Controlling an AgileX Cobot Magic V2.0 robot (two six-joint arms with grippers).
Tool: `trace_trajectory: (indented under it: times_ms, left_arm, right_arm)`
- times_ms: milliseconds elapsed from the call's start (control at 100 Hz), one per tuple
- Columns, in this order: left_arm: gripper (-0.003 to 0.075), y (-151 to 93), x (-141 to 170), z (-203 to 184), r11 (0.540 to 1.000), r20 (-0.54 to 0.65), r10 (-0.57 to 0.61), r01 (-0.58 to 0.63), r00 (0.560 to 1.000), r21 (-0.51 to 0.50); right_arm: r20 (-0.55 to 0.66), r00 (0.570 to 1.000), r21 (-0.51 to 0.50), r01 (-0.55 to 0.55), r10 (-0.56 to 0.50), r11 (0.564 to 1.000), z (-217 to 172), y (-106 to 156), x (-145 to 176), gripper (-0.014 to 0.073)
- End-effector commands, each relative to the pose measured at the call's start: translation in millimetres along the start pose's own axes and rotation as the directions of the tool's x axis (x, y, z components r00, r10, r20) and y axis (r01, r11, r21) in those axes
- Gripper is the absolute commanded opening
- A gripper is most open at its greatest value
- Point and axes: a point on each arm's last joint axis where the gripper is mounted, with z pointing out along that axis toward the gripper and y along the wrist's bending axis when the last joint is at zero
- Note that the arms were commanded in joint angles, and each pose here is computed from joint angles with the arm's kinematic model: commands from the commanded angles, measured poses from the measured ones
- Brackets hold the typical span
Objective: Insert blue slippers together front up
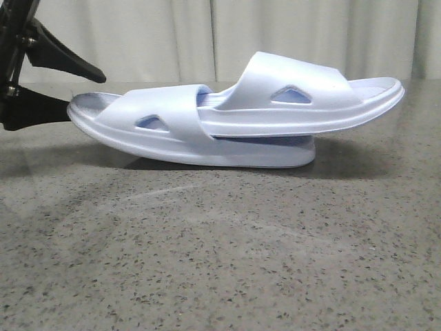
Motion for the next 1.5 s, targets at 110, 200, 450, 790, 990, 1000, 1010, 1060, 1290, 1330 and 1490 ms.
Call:
trace_trajectory:
  times_ms: [110, 200, 450, 790, 990, 1000, 1010, 1060, 1290, 1330, 1490]
  left_arm:
    - [0.0300, -14, -9, -4, 0.993, 0.082, 0.110, -0.112, 0.991, 0.028]
    - [0.0300, -12, -11, -5, 0.988, 0.104, 0.157, -0.157, 0.982, -0.010]
    - [0.0300, -25, -16, -24, 0.928, 0.195, 0.372, -0.358, 0.907, -0.105]
    - [0.0300, -76, -3, -91, 0.728, 0.356, 0.680, -0.651, 0.641, -0.216]
    - [0.0300, -83, 20, -131, 0.641, 0.414, 0.756, -0.703, 0.508, -0.308]
    - [0.0300, -82, 21, -132, 0.639, 0.415, 0.757, -0.704, 0.504, -0.311]
    - [0.0300, -81, 24, -134, 0.638, 0.419, 0.758, -0.703, 0.500, -0.314]
    - [0.0300, -77, 31, -142, 0.632, 0.430, 0.763, -0.698, 0.482, -0.338]
    - [0.0296, -47, 68, -167, 0.623, 0.471, 0.769, -0.673, 0.432, -0.399]
    - [0.0296, -44, 74, -171, 0.620, 0.484, 0.768, -0.675, 0.419, -0.400]
    - [0.0296, -30, 92, -179, 0.590, 0.494, 0.785, -0.691, 0.373, -0.416]
  right_arm:
    - [0.047, 0.999, 0.007, 0.009, -0.009, 1.000, -2, 2, -13, 0.0300]
    - [0.047, 0.999, 0.007, 0.009, -0.009, 1.000, -2, 2, -13, 0.0300]
    - [0.065, 0.998, 0.044, 0.015, -0.018, 0.999, -2, -2, -14, 0.0300]
    - [0.055, 0.993, 0.176, 0.090, -0.101, 0.980, -1, -17, -1, 0.0300]
    - [-0.020, 0.987, 0.191, 0.157, -0.156, 0.969, 1, -23, 20, 0.0300]
    - [-0.020, 0.987, 0.191, 0.157, -0.156, 0.969, 1, -23, 21, 0.0300]
    - [-0.023, 0.988, 0.191, 0.157, -0.156, 0.969, 1, -23, 22, 0.0300]
    - [-0.030, 0.988, 0.191, 0.157, -0.154, 0.969, 1, -23, 24, 0.0300]
    - [-0.048, 0.983, 0.170, 0.182, -0.176, 0.969, 1, -22, 25, 0.0299]
    - [-0.052, 0.982, 0.168, 0.186, -0.179, 0.968, 1, -22, 26, 0.0299]
    - [-0.046, 0.982, 0.166, 0.186, -0.181, 0.968, -2, -21, 28, 0.0299]
